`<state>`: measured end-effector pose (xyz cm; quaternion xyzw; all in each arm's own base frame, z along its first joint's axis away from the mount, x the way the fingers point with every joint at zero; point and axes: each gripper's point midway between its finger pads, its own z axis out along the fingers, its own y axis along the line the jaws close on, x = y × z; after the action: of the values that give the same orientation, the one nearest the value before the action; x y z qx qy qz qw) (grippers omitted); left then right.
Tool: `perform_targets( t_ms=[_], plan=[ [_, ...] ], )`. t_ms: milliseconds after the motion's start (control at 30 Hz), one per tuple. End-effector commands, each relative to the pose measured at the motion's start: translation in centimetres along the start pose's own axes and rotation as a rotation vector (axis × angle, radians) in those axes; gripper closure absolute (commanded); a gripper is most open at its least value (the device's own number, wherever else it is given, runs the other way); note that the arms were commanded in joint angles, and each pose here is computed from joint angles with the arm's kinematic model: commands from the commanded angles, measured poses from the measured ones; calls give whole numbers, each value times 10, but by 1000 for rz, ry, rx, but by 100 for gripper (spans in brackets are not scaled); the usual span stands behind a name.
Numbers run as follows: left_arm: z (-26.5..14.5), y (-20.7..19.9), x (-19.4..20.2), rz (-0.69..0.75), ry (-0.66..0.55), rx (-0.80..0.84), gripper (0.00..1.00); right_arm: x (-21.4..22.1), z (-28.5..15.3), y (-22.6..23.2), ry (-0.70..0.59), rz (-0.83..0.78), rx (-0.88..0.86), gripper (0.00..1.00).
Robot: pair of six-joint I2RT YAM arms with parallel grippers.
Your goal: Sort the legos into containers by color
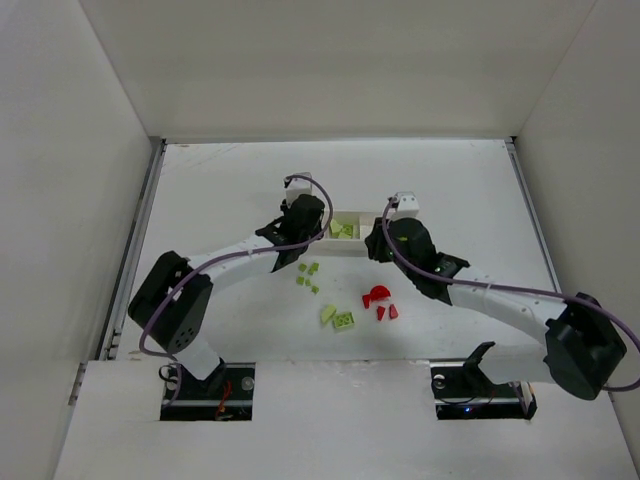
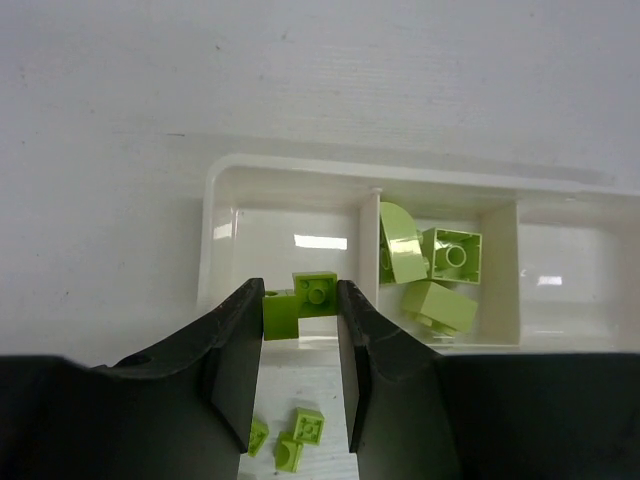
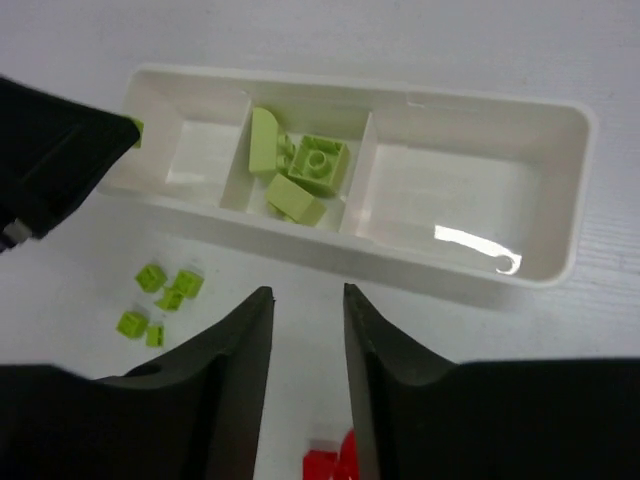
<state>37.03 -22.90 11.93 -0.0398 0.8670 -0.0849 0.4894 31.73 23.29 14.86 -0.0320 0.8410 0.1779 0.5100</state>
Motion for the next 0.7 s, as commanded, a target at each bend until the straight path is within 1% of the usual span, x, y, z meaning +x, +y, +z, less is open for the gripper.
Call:
perform_targets(
  t_ms=[0,67,100,133,167,200,267,400,500,600,667],
  plan=[
    [9,-8,-21,15,-43,-1,74,9,-17,-9,1,36,52,64],
    [15,-8,-17,19,-36,-13,71,26,-26,-12,36,41,81,64],
    [18,-8,-14,21,-32,-17,70,36,-30,-12,57,39,90,63],
    [20,-7,-12,26,-31,-21,68,48,-34,-12,84,31,97,59],
    [22,-8,-11,28,-30,-23,66,60,-39,-12,109,23,111,50],
    [24,-8,-9,30,-28,-25,64,70,-42,-14,127,22,128,43],
    [26,-7,-7,33,-24,-29,60,85,-48,-17,154,19,161,36],
    [24,-5,-9,25,-35,-25,50,101,-56,-26,182,40,211,31],
    [15,-5,-15,20,-51,-14,48,107,-58,-29,195,64,226,28],
    [-4,-8,-20,10,-77,19,47,117,-57,-32,221,66,242,25],
    [-18,-7,-20,1,-88,40,47,123,-54,-31,241,66,244,26]
  ],
)
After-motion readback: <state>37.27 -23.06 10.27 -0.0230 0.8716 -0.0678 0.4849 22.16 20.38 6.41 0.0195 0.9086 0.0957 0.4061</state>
